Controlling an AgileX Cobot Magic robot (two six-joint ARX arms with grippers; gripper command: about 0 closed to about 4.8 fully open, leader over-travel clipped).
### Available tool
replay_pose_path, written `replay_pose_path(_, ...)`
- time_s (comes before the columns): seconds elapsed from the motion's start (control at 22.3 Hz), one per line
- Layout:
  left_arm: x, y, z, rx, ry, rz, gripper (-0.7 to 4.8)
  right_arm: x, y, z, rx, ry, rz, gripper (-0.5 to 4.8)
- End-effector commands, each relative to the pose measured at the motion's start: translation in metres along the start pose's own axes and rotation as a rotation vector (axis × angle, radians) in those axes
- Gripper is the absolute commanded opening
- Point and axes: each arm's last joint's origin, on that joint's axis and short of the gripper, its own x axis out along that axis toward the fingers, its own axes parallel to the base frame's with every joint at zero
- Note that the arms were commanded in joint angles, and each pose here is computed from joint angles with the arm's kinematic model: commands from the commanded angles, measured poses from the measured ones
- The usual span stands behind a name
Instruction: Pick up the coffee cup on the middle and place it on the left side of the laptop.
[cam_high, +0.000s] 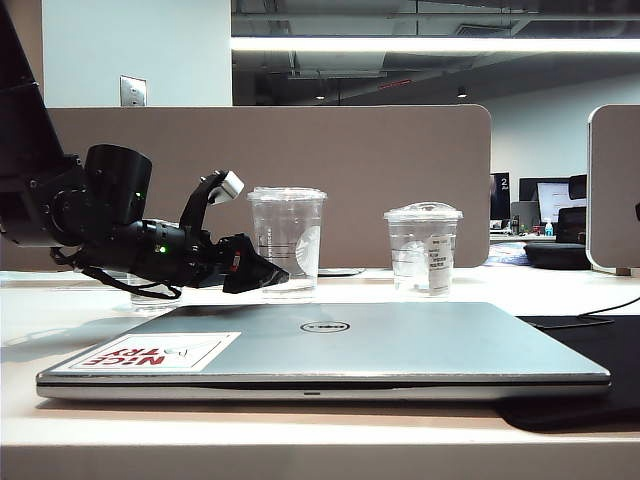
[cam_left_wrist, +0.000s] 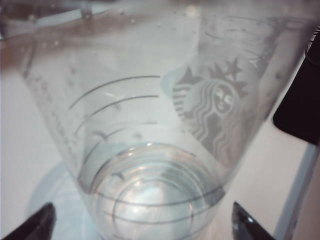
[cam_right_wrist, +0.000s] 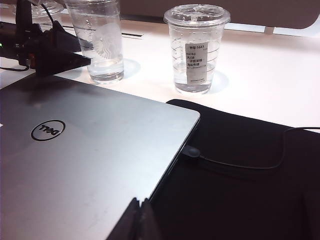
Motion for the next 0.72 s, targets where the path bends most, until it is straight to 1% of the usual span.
replay_pose_path(0.04,0.004,-0.003,0.006,0.041,-0.045,-0.029,4.79,0.000,0.000,0.000,0.002,-0.014,0.001,-0.05)
replay_pose_path(0.18,0.012,-0.013,0.010,0.110,-0.056,-0.031,4.79,0.000,0.000,0.000,0.001,-0.014,0.002,-0.05)
replay_pose_path(0.4,0.014,-0.013,0.011,0.119,-0.062,-0.003,4.79,0.000,0.000,0.000,0.001,-0.014,0.002,-0.05)
replay_pose_path(0.58,0.019,-0.009,0.009,0.101,-0.066,-0.003,4.79,0.000,0.000,0.000,0.001,-0.015,0.002,-0.05)
replay_pose_path(0.72,0.025,-0.005,0.007,0.054,-0.072,-0.018,4.79,0.000,0.000,0.000,0.001,-0.015,0.002,-0.05)
